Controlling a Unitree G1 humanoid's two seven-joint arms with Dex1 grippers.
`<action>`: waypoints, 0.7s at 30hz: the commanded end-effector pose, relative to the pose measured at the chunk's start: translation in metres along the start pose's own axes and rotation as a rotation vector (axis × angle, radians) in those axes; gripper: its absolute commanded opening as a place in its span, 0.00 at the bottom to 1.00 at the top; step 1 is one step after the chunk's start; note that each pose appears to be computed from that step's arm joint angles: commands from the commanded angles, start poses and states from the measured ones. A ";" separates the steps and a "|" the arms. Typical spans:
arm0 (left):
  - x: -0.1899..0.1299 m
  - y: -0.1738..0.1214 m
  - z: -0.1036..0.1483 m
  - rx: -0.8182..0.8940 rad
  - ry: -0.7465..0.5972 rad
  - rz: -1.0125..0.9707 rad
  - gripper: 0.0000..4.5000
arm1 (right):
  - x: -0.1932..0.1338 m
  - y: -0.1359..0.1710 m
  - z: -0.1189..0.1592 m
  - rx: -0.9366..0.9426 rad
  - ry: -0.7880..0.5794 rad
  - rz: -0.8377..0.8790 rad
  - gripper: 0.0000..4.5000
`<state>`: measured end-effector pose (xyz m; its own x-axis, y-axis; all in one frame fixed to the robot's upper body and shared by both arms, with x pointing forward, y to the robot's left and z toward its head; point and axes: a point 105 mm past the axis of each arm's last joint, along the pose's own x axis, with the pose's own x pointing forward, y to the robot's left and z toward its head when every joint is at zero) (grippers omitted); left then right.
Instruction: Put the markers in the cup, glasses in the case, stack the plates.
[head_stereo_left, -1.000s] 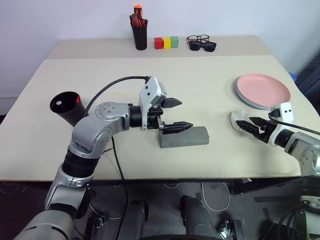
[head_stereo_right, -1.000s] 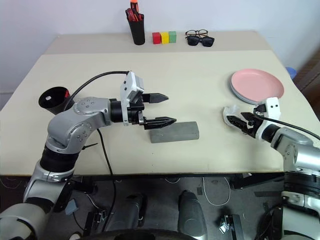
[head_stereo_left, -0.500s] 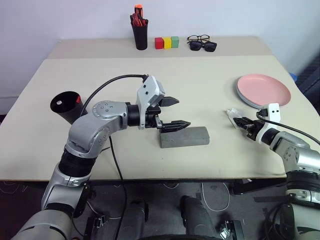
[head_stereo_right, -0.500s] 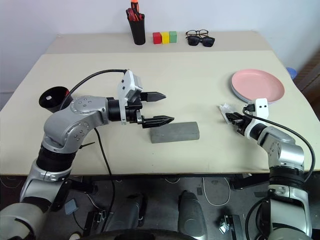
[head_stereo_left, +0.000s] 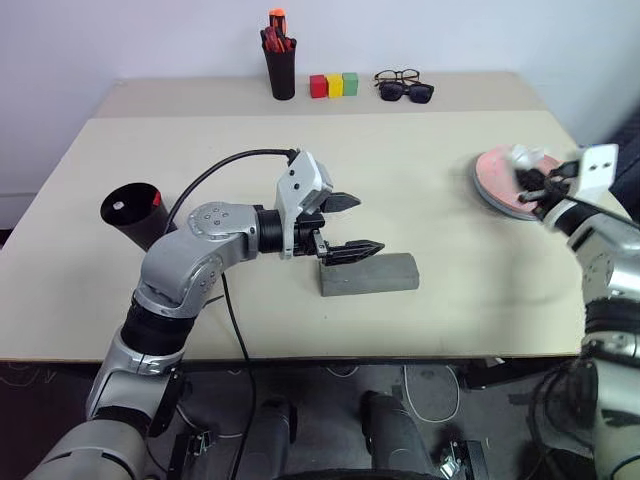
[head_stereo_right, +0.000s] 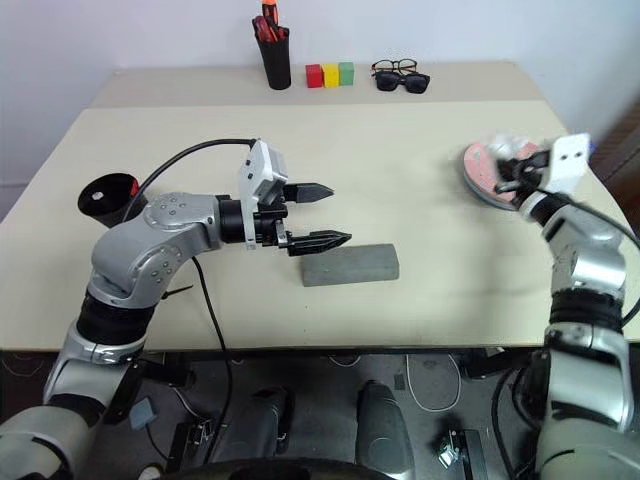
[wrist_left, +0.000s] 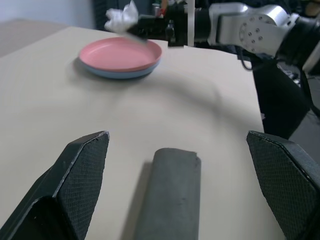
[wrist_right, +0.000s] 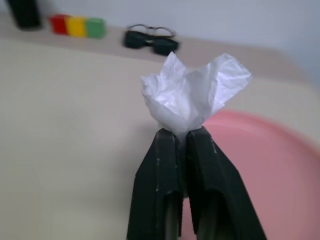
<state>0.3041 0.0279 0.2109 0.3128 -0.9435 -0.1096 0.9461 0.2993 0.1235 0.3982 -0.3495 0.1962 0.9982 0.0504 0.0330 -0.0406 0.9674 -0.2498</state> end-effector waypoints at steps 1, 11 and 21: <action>-0.001 0.007 0.011 0.052 -0.045 0.077 1.00 | 0.004 -0.017 -0.006 -0.155 0.047 -0.096 0.01; -0.013 0.015 0.007 0.032 -0.049 0.204 1.00 | 0.014 -0.026 -0.004 -0.205 0.077 -0.223 0.44; -0.040 0.026 0.008 0.144 -0.243 0.421 1.00 | -0.005 -0.032 0.035 -0.209 -0.164 -0.113 0.66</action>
<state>0.3183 0.0584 0.2079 0.6037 -0.7876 0.1230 0.7623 0.6155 0.1999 0.4043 -0.3680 0.2067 0.9918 -0.0560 0.1145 0.0993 0.9028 -0.4184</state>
